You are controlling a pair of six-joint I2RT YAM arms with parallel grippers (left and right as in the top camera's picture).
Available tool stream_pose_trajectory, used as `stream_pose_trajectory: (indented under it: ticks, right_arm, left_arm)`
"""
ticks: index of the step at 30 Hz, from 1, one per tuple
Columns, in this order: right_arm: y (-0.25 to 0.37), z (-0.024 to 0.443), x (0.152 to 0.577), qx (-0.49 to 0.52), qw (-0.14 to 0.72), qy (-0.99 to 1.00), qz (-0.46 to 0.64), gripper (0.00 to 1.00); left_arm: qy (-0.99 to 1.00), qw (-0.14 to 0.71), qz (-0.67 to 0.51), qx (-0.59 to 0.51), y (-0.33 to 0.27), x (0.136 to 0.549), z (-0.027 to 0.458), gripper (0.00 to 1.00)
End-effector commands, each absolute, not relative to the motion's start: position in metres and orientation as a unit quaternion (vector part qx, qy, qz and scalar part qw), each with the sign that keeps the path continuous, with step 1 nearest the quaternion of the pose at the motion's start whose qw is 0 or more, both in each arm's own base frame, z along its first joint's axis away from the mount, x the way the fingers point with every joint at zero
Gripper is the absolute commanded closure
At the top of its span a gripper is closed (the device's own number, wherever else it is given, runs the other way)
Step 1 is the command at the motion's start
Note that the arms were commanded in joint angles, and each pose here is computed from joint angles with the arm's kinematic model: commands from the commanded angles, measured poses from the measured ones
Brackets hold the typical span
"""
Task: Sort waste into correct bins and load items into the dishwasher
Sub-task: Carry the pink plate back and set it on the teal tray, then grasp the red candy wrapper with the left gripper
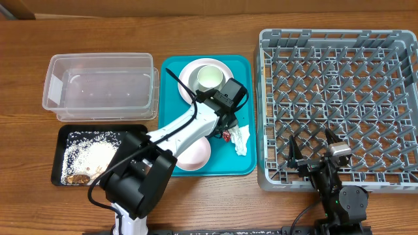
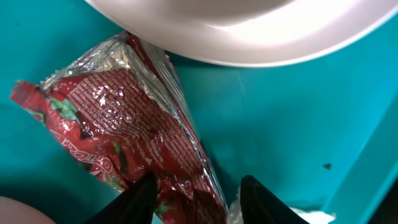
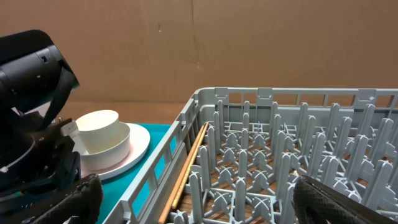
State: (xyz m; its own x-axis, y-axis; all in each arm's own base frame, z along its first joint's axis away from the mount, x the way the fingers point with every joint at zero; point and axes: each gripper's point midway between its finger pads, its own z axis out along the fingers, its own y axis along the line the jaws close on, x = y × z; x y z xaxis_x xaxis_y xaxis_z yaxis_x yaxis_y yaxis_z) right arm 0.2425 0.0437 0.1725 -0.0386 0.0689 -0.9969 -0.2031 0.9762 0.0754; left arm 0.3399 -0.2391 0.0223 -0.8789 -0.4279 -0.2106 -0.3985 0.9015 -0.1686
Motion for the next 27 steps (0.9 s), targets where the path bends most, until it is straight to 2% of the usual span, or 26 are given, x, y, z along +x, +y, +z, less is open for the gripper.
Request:
stream_pose_trajectory:
  ticks: [1,6,8,10,12,24,27]
  right_arm:
    - [0.043,0.171,0.243,-0.045,0.694,0.712,0.097,0.00]
    - [0.043,0.171,0.243,-0.044,0.694,0.712,0.097,0.00]
    - [0.043,0.171,0.243,-0.045,0.694,0.712,0.097,0.00]
    - [0.043,0.171,0.243,-0.045,0.694,0.712,0.097,0.00]
    - [0.043,0.171,0.243,-0.045,0.694,0.712,0.097,0.00]
    - [0.043,0.171,0.243,-0.045,0.694,0.712,0.097,0.00]
    - [0.043,0.171,0.243,-0.045,0.694,0.712,0.097,0.00]
  left_arm:
    - [0.962,0.133,-0.059,-0.231,-0.237,0.347,0.024,0.53]
    - [0.962,0.132,-0.058,-0.231,-0.237,0.347,0.024,0.57]
    - [0.962,0.132,-0.058,-0.231,-0.237,0.347,0.024,0.70]
    - [0.963,0.135,-0.056,-0.227,-0.236,0.348,0.024,0.88]
    - [0.964,0.138,-0.054,-0.220,-0.232,0.351,0.025,0.96]
    - [0.966,0.173,-0.066,-0.180,-0.211,0.375,0.085,0.96]
    - [0.969,0.168,-0.060,-0.171,-0.209,0.371,0.085,0.90]
